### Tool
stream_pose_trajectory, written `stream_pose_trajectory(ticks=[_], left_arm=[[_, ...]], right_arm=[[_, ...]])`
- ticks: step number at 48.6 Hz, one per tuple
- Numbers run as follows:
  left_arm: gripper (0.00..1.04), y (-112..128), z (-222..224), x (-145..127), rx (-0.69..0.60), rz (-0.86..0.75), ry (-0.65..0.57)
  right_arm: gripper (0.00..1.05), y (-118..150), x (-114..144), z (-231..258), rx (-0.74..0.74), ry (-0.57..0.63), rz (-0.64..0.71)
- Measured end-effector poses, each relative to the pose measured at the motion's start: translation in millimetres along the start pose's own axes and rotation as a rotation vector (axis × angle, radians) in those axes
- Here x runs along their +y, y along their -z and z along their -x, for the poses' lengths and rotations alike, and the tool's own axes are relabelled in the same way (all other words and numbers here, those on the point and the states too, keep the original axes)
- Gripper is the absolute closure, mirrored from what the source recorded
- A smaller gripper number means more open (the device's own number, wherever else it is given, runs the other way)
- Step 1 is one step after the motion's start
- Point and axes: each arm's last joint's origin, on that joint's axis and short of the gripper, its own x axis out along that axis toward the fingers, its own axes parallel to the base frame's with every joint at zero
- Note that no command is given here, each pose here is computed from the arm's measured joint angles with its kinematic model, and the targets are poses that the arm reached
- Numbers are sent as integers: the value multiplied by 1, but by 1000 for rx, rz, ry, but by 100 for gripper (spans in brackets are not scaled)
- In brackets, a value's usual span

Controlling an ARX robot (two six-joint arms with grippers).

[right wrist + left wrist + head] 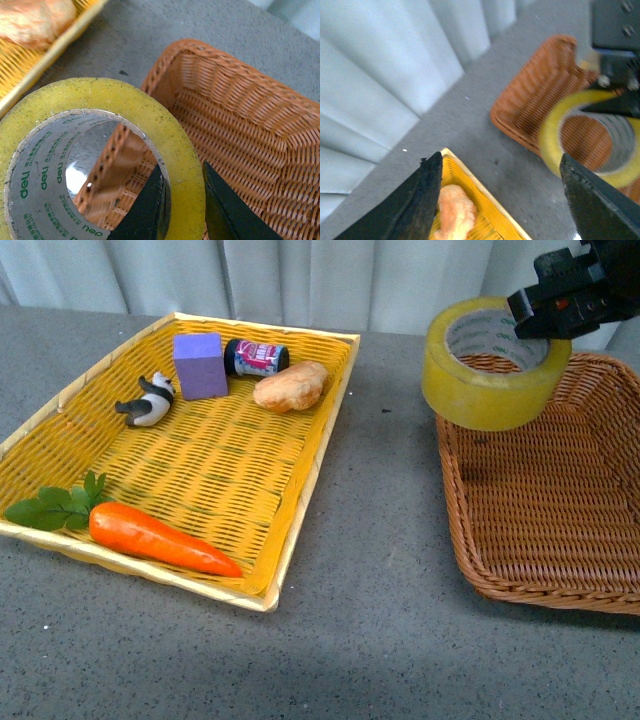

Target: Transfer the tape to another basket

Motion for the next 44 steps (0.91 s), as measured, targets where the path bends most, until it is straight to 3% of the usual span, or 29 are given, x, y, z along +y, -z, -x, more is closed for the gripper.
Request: stream_pose_trajectory(ticks=[7, 14, 21, 32, 44], left_arm=[[5, 17, 31, 31, -87, 239, -271], [7, 59, 45, 46, -38, 419, -446], [6, 103, 53, 52, 10, 602, -588], [6, 109, 69, 48, -51, 704, -701], [7, 105, 95, 42, -156, 774, -894]], right_arm=[[89, 22, -32, -6, 35, 62, -50], [89, 46, -49, -13, 81, 107, -75], [89, 72, -49, -28, 141, 78, -92], [88, 92, -52, -43, 146, 49, -126], [35, 95, -60, -25, 20, 154, -145]])
